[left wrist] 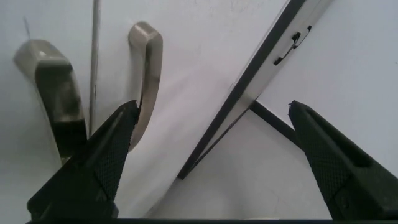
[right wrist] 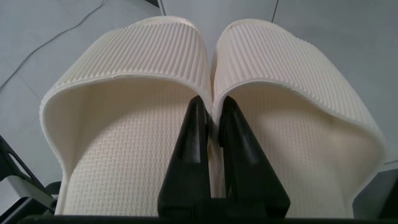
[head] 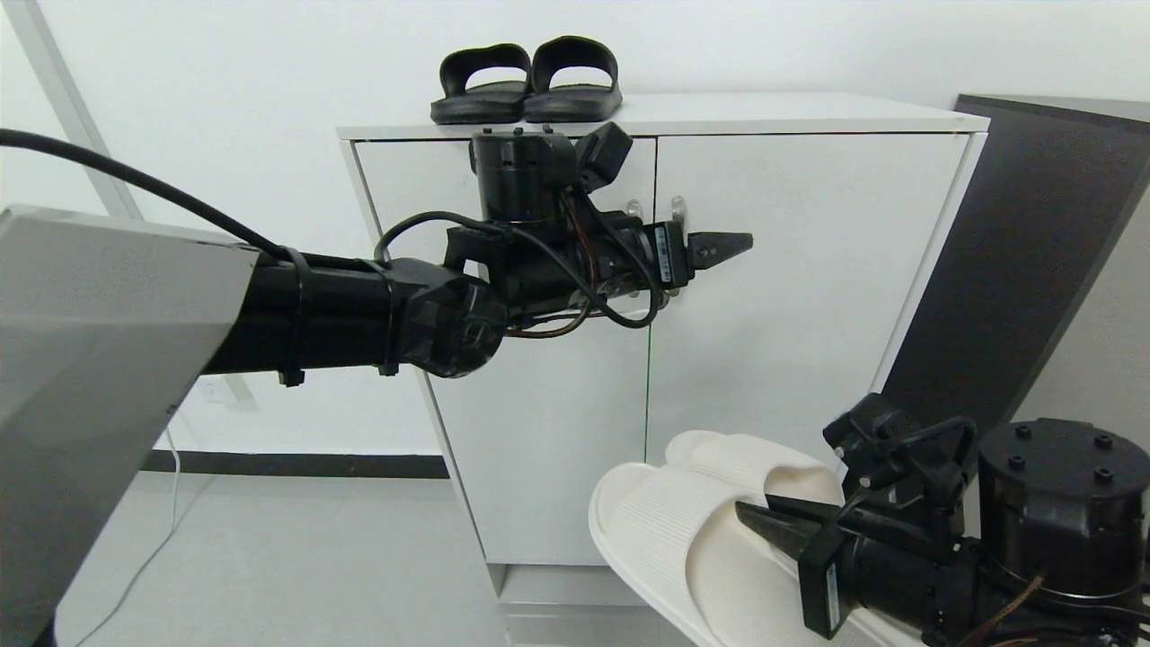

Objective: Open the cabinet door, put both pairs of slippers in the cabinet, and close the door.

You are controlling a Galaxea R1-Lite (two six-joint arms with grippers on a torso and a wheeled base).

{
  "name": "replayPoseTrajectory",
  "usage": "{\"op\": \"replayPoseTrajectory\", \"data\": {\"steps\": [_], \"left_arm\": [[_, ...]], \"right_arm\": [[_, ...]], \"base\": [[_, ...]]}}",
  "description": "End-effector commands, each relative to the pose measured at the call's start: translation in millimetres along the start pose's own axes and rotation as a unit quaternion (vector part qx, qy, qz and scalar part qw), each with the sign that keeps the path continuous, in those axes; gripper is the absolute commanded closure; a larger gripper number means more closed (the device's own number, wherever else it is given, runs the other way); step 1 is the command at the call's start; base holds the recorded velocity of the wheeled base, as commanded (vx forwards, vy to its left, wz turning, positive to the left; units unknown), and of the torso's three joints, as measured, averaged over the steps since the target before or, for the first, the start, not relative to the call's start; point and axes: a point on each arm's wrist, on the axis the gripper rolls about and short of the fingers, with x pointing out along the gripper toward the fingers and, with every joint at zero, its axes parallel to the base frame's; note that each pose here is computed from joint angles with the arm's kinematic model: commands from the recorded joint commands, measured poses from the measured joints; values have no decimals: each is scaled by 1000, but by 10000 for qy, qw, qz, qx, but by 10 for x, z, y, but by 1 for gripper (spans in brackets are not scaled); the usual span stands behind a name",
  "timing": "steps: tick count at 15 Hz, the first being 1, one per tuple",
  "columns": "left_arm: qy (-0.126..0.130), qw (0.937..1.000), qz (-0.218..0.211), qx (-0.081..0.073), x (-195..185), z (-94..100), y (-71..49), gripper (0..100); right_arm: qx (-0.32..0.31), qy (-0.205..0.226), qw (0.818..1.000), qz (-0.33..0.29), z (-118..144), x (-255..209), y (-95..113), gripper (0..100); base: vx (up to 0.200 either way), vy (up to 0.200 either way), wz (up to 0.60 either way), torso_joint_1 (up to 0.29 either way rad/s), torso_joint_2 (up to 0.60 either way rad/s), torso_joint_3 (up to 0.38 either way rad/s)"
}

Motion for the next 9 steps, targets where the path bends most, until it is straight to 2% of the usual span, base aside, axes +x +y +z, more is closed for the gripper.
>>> {"op": "replayPoseTrajectory", "data": {"steps": [1,4,7,9], "left_arm": [[25,10000,5,-17,18,-26,10,100],[31,10000,-42,-6,-19,-11,-47,100],[160,9996,-228,-9,-51,-103,-242,100],[93,9994,-335,17,-109,-146,-339,100]], "right_arm": [[0,10,10000,2,-5,2,1,100],[-15,85,9999,63,-42,-22,2,100],[-21,95,9992,392,-51,-95,22,100],[-41,144,9986,509,-70,-115,40,100]], "base": [[0,0,0,0,0,0],[0,0,0,0,0,0],[0,0,0,0,0,0],[0,0,0,0,0,0]]}}
